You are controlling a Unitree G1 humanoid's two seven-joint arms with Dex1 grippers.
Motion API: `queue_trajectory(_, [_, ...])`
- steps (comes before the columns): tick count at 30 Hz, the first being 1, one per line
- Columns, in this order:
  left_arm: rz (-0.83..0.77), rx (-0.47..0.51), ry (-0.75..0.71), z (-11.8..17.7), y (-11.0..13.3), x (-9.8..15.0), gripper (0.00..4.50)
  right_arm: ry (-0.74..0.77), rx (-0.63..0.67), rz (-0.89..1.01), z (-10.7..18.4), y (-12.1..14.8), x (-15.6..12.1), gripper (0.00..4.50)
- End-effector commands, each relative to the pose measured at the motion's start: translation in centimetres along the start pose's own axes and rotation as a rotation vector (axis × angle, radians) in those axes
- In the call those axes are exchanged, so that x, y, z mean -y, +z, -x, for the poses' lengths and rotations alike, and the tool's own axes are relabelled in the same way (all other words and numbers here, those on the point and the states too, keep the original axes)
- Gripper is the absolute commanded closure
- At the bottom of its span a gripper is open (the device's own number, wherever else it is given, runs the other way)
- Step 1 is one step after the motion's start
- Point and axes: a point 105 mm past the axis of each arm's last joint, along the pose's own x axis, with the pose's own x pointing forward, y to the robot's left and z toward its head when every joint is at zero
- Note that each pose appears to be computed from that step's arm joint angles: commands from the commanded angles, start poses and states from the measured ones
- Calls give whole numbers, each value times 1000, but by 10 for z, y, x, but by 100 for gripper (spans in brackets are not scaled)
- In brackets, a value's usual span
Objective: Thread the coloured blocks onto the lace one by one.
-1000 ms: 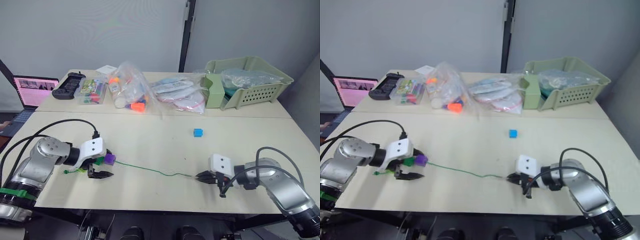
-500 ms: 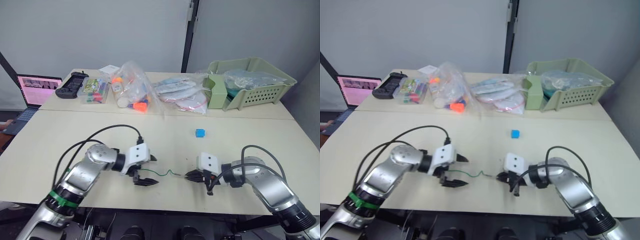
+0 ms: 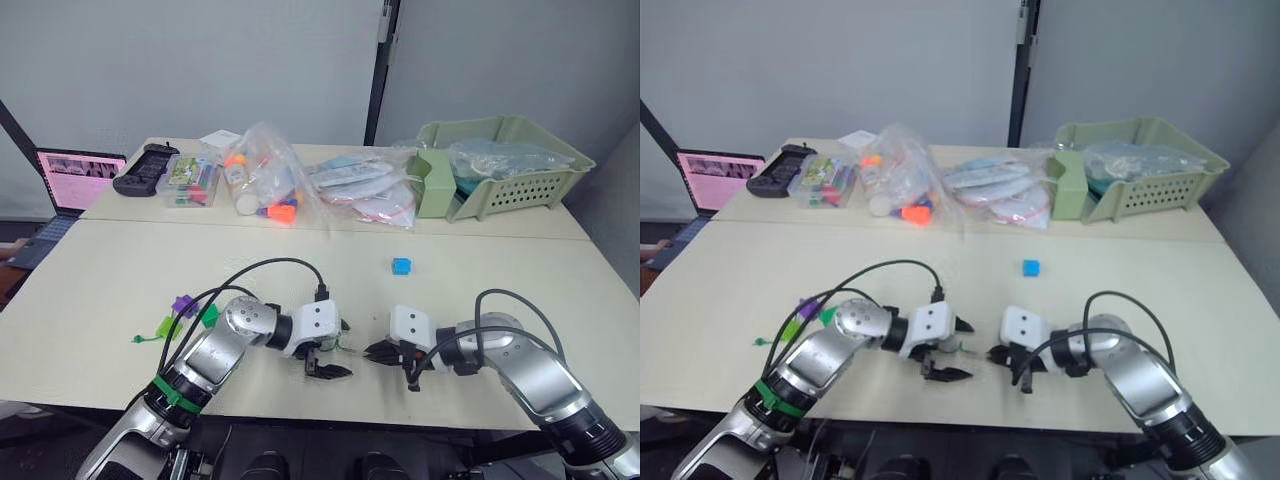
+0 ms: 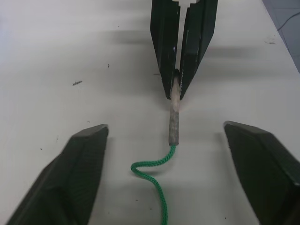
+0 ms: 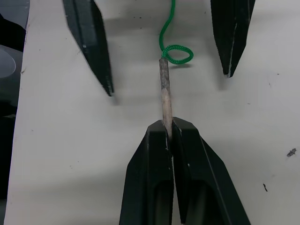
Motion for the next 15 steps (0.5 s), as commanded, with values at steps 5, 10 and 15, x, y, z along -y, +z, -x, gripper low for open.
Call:
queue_trajectory(5, [-41, 29, 1, -1, 13, -2, 321, -9, 15, 35, 1, 9, 2, 450])
queue_trajectory(10, [-43, 22, -7, 0, 12, -1, 447, -9, 15, 35, 0, 10, 1, 450])
queue_trajectory(15, [-43, 18, -12, 0, 12, -1, 447, -12, 11, 33, 1, 8, 2, 450])
